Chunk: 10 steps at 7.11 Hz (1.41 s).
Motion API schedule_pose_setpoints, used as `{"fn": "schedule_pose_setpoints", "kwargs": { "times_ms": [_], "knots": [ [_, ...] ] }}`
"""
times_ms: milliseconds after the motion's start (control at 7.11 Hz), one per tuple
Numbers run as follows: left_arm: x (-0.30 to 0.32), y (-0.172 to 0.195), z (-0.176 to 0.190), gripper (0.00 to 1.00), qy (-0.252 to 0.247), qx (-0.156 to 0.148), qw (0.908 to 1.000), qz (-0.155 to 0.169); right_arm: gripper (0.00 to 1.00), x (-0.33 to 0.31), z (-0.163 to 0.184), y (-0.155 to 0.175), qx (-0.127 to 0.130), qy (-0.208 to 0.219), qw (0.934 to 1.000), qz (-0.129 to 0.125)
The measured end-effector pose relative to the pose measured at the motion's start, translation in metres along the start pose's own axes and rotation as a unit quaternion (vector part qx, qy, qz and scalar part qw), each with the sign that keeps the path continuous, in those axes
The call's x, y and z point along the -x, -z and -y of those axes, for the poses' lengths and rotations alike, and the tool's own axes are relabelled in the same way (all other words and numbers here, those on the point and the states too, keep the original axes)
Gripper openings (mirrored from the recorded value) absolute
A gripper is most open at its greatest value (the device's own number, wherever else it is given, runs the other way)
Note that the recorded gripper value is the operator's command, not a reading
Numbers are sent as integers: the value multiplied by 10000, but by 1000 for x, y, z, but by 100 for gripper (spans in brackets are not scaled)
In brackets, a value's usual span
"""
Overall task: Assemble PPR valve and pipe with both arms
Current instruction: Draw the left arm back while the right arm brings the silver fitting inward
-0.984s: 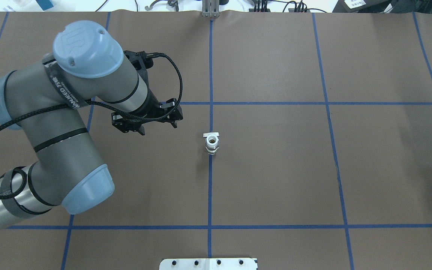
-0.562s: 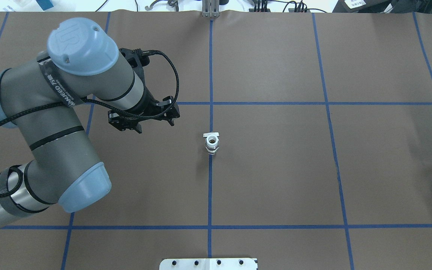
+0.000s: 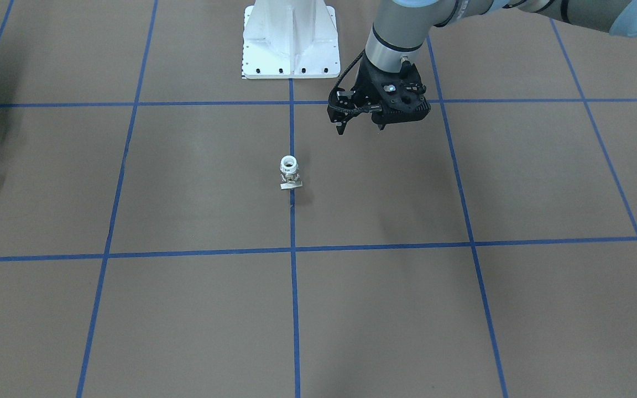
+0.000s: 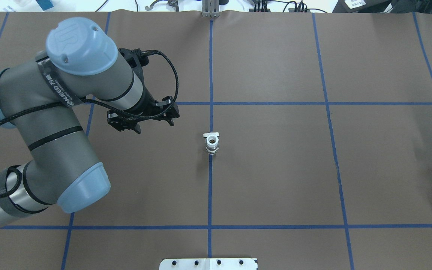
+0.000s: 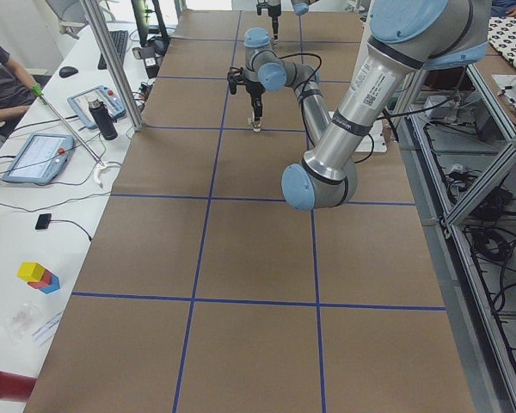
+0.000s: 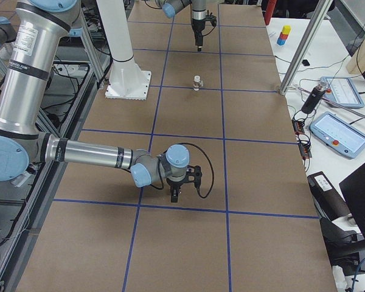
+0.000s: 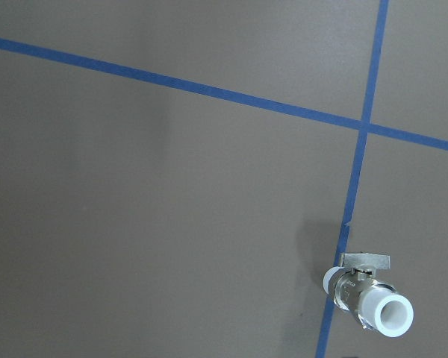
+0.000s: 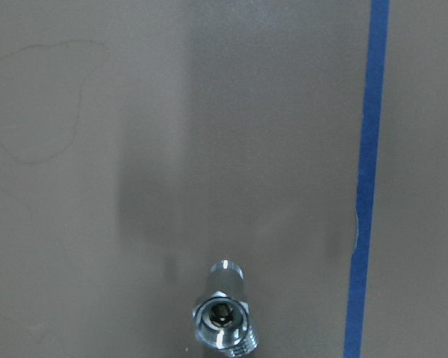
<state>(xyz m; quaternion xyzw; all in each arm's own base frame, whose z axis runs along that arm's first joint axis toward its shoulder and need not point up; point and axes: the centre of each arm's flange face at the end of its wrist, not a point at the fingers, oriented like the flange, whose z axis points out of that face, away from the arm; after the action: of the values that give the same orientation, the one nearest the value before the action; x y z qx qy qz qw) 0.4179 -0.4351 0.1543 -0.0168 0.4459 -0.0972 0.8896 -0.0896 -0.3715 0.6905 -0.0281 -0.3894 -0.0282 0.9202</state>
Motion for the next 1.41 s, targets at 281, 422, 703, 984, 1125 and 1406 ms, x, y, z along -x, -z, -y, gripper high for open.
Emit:
{"fn": "schedule_pose_setpoints", "kwargs": {
  "times_ms": [281, 422, 703, 984, 1125, 1406],
  "knots": [
    [0, 2, -1, 88, -6, -6, 10000, -19, 71, 2, 3, -6, 50, 15, 10000, -5],
    [1, 3, -1, 88, -8, -8, 10000, -24, 67, 5, 4, -7, 57, 43, 10000, 0],
    [2, 3, -2, 88, -6, -6, 10000, -20, 68, 9, 9, -7, 21, 104, 9999, -11],
    [5, 1, -1, 88, 6, -4, 10000, 5, 47, 11, 12, -7, -17, 134, 9999, -47],
    [6, 0, -1, 88, 7, -3, 10000, 7, 0, 11, 13, -7, -18, 135, 9999, -46],
    [6, 0, -2, 88, 1, -2, 10000, 5, 0, 11, 13, -8, -11, 115, 9999, -49]
  ]
}}
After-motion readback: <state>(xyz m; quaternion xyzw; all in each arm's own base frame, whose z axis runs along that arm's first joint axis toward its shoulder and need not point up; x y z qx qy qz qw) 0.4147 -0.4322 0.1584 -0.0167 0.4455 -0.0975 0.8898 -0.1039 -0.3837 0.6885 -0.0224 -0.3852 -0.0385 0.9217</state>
